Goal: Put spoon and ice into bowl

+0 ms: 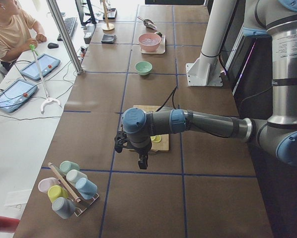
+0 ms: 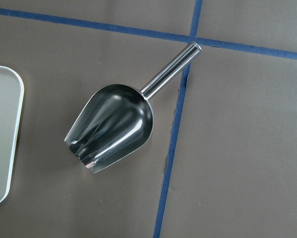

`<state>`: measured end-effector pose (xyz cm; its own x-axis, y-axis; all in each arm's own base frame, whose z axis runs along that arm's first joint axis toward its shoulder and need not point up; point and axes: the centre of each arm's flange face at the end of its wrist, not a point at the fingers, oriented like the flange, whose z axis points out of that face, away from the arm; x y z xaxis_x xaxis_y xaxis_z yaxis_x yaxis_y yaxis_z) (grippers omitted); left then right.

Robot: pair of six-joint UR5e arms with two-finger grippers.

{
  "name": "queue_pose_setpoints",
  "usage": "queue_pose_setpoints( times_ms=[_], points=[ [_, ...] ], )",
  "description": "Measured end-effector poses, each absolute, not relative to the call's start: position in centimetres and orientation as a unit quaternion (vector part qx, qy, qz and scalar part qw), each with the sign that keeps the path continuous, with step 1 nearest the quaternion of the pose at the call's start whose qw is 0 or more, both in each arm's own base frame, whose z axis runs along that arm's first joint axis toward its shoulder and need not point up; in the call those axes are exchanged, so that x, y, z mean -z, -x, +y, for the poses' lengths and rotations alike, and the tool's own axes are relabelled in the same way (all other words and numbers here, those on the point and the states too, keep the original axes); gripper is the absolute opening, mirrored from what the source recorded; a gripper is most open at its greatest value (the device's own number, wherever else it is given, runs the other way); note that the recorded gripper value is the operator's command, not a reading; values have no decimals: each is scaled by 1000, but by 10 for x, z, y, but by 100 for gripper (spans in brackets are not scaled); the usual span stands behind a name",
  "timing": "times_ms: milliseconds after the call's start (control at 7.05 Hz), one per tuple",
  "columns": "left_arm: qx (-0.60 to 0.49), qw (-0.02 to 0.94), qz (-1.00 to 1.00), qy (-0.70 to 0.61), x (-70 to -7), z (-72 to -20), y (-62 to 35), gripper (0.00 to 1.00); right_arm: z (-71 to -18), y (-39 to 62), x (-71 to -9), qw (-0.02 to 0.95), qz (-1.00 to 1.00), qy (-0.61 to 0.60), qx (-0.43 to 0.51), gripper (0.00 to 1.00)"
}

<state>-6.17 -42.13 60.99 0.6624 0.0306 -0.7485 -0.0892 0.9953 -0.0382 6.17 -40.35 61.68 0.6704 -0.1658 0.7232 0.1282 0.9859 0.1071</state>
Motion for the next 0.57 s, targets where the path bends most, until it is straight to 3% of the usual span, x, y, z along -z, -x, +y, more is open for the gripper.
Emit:
queue_pose_setpoints(
  times_ms=[567],
  points=[
    [-33,909,413,39,-614,-415,61,100,-409,5,-528,904,-415,-30,92,100]
  ],
)
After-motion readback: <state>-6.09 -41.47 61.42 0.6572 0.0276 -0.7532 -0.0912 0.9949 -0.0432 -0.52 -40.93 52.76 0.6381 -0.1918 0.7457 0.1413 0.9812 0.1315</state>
